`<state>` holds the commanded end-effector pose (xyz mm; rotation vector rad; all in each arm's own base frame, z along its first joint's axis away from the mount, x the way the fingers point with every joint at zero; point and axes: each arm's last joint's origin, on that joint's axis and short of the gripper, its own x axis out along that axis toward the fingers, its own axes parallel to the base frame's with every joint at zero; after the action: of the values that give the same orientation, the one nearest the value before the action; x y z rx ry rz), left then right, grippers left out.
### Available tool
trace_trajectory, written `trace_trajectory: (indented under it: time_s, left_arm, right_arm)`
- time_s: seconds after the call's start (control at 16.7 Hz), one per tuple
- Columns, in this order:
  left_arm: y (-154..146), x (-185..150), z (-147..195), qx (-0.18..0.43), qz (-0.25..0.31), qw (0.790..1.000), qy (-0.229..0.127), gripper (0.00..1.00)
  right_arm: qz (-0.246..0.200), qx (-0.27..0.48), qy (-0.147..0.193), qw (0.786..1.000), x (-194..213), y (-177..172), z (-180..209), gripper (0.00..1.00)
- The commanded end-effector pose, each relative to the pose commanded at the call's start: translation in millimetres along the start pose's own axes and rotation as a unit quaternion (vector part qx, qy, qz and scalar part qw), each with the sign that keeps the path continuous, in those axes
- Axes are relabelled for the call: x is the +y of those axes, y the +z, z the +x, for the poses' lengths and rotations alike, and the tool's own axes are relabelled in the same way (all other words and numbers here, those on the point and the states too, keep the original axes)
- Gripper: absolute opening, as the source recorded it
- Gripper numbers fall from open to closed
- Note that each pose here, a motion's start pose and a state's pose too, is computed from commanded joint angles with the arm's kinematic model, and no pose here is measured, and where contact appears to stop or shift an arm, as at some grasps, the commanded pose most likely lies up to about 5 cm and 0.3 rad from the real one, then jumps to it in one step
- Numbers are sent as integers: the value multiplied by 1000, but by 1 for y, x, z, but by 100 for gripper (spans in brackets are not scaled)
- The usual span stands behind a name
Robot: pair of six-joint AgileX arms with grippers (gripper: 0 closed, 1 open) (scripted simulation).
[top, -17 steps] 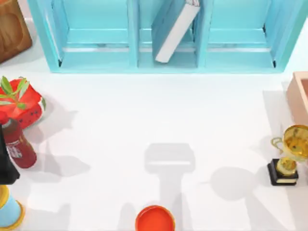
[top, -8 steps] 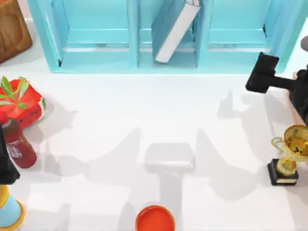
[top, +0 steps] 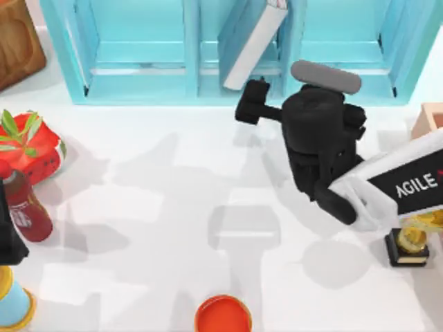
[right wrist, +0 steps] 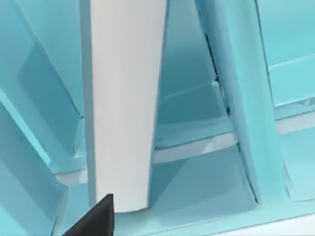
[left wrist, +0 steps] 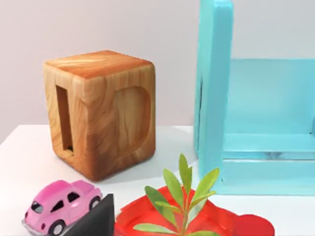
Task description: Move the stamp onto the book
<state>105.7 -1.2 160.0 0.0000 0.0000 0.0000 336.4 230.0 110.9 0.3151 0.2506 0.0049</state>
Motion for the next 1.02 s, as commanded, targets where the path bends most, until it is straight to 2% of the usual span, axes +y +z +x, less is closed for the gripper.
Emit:
trace_trajectory:
  time_s: [0.36,0.78,1.02]
  left_arm:
    - [0,0,0,0,0,1000,0,100]
    - [0,0,0,0,0,1000,0,100]
    - [0,0,0,0,0,1000,0,100]
  right_arm:
    - [40,-61,21,997,37,-26,28,100]
    - [40,-61,20,997,36,-25,31,100]
    - [40,-61,21,997,41,-23,62,100]
